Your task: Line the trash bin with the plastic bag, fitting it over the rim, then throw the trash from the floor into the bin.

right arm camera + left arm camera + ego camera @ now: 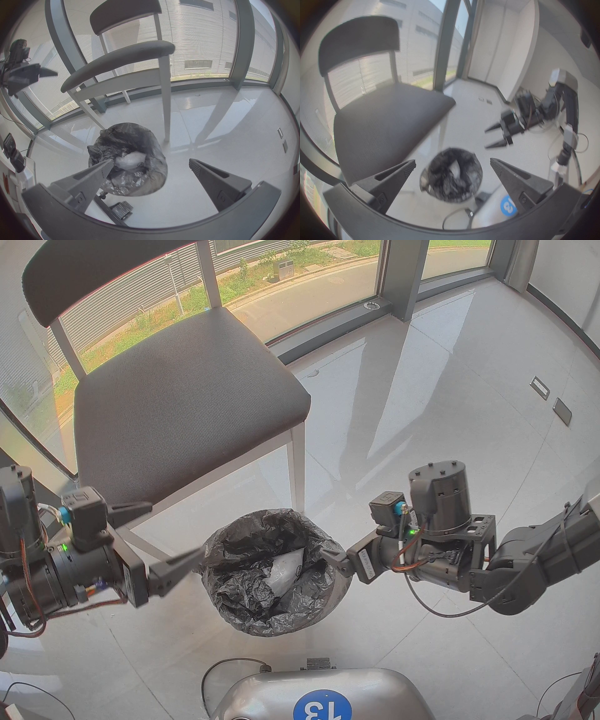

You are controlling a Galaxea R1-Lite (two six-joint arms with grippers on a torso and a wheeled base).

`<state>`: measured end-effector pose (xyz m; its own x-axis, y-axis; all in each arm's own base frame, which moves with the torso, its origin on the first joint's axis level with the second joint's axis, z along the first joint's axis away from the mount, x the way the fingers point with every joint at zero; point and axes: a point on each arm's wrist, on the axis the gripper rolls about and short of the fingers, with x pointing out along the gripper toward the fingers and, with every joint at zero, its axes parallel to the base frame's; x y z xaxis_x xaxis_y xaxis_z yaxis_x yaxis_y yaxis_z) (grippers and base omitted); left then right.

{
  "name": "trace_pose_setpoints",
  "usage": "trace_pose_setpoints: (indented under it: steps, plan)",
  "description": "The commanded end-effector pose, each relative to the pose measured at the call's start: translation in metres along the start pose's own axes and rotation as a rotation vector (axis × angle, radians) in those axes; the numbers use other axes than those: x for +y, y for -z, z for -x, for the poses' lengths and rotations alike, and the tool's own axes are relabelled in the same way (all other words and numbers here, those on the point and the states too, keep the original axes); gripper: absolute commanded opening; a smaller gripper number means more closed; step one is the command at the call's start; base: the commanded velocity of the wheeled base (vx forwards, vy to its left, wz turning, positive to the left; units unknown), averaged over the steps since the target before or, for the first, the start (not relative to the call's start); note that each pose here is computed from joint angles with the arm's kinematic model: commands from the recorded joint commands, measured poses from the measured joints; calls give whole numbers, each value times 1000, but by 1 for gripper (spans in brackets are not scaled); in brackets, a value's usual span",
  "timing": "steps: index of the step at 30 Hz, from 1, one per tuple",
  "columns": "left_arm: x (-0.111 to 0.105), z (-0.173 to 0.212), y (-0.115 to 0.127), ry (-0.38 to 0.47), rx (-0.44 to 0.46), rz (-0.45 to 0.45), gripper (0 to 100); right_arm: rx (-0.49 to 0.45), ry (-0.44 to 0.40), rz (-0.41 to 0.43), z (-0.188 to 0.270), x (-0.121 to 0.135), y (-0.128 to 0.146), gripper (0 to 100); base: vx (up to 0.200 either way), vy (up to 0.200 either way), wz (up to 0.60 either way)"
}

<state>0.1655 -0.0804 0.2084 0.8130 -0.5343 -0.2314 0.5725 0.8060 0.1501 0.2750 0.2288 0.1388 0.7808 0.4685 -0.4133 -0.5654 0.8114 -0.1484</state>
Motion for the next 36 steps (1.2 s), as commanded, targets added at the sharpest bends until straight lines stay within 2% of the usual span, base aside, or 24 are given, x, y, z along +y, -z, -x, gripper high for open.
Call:
trace_pose_setpoints:
  steps: [1,2,7,10,13,15,16,17,18,19,22,23,24,27,30,33,36]
  plan:
    - [-17,20,-20,147,200,-95,100,39,90,9,44,-36,17,100,0,0,0]
    - [-16,22,-30,173,283,-97,100,43,108,11,49,-43,20,100,0,0,0]
    - [-13,14,-35,149,243,-92,100,40,132,-2,59,-50,22,100,0,0,0]
    - [-12,11,-23,133,251,-83,100,93,148,-9,68,-55,39,100,0,0,0]
    - [-1,13,1,48,248,-47,100,173,207,-48,91,-70,69,100,0,0,0]
    - [-1,17,6,24,223,-40,100,165,246,-66,103,-79,72,100,0,0,0]
    - [2,26,7,-43,194,-20,100,138,296,-86,121,-88,72,100,0,0,0]
    - [2,27,7,-49,192,-17,100,132,299,-88,123,-89,71,100,0,0,0]
    - [4,39,9,-146,178,-1,100,99,356,-109,144,-96,73,100,0,0,0]
    - [4,45,10,-191,170,-2,100,86,383,-118,155,-99,75,100,0,0,0]
    - [3,66,8,-317,122,10,100,34,455,-146,190,-100,83,100,0,0,0]
    - [3,67,8,-324,118,13,100,33,458,-147,191,-100,84,100,0,0,0]
    - [2,80,7,-410,82,33,100,3,502,-159,211,-97,90,100,0,0,0]
    - [0,102,5,-539,24,44,100,-57,566,-175,237,-92,96,100,0,0,0]
    - [-4,127,11,-635,-37,51,100,-121,624,-179,259,-84,103,100,0,0,0]
    - [-9,146,21,-681,-66,57,100,-151,656,-188,272,-76,114,100,0,0,0]
    - [-23,180,50,-787,-67,76,100,-198,674,-219,292,-53,147,100,0,0,0]
